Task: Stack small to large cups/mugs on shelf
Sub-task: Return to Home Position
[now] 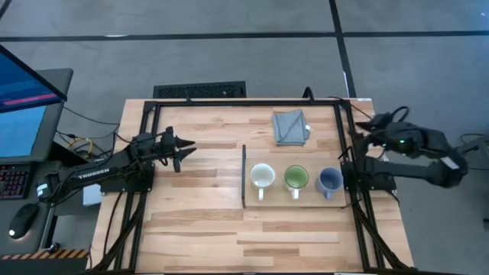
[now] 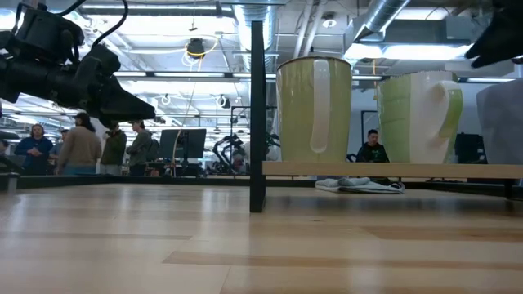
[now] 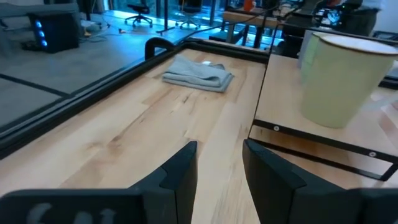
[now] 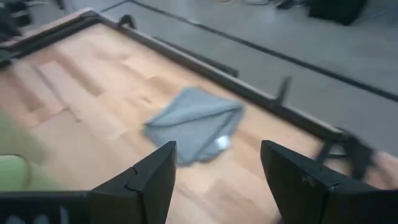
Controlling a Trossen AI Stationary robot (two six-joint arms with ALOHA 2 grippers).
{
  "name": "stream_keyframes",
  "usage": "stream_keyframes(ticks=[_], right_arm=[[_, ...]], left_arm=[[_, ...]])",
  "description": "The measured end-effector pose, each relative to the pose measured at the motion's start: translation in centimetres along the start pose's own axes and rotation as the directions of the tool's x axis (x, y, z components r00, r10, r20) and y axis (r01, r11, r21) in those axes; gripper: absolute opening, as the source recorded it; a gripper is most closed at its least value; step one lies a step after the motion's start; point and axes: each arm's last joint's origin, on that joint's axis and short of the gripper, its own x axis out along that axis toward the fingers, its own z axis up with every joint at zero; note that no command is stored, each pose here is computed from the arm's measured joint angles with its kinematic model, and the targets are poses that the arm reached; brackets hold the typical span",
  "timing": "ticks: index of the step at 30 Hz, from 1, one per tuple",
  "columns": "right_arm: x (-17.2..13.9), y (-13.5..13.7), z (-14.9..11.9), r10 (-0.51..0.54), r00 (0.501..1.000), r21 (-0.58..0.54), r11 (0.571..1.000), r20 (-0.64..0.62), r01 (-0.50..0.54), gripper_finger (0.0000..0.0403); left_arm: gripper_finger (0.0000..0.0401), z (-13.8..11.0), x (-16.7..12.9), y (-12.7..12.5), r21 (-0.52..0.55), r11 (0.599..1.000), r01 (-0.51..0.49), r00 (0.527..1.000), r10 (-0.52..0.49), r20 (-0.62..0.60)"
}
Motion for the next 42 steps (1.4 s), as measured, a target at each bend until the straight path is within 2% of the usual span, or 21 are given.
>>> stream_keyframes(ticks=[4, 6, 11, 14, 18, 20, 23, 28, 34, 37, 42], right_arm=[[2.8, 1.8, -0.2, 0.105, 0.994, 0.015, 0.994, 0.037, -0.106, 0.0256], [3.4, 2.3, -0.3, 0.187, 0.982, -0.024, 0.982, 0.014, -0.187, 0.0256], [3.9, 2.6, 0.8, 0.166, 0.984, 0.041, 0.985, 0.063, -0.169, 0.0256], [3.5, 3.0, 1.6, 0.252, 0.956, 0.029, 0.965, 0.147, -0.259, 0.0256], [4.0, 3.3, 1.4, 0.278, 0.953, 0.033, 0.958, 0.121, -0.284, 0.0256], [4.8, 3.9, 1.2, 0.307, 0.939, 0.039, 0.948, 0.156, -0.317, 0.0256], [6.1, 4.9, 0.7, 0.369, 0.909, -0.025, 0.928, 0.195, -0.372, 0.0256], [6.3, 5.3, 0.4, 0.256, 0.943, -0.082, 0.966, 0.213, -0.244, 0.0256], [4.4, 5.2, 1.4, 0.226, 0.947, -0.108, 0.972, 0.227, -0.207, 0.0256], [4.7, 6.1, 1.3, 0.223, 0.952, -0.124, 0.972, 0.210, -0.200, 0.0256], [5.1, 8.1, 1.3, 0.172, 0.960, -0.180, 0.975, 0.222, -0.133, 0.0256]], left_arm=[[0.0119, -0.2, 0.0, 0.0, -0.004, 1.000, 0.018, 1.000, -0.019, -0.023], [0.0119, -0.3, 0.0, -0.1, -0.007, 0.999, 0.047, 0.998, -0.047, -0.030], [0.0119, -0.4, 0.0, -0.3, -0.013, 0.994, 0.105, 0.993, -0.106, -0.047], [0.0119, -0.4, 0.0, -0.3, -0.016, 0.994, 0.109, 0.992, -0.110, -0.053], [0.0119, -0.5, 0.0, -0.3, -0.018, 0.994, 0.110, 0.992, -0.111, -0.058], [0.0119, -0.6, 0.0, -0.3, -0.019, 0.994, 0.109, 0.991, -0.110, -0.070], [0.0119, -0.7, 0.0, -0.3, -0.022, 0.994, 0.109, 0.991, -0.110, -0.079], [0.0119, -0.8, -0.1, -0.4, -0.031, 0.987, 0.155, 0.983, -0.157, -0.092], [0.0119, -0.8, -0.1, -0.5, -0.031, 0.984, 0.175, 0.980, -0.177, -0.091], [0.0119, -0.8, -0.1, -0.5, -0.027, 0.984, 0.174, 0.980, -0.175, -0.091], [0.0119, -0.8, -0.1, -0.5, -0.025, 0.985, 0.172, 0.980, -0.174, -0.094]])
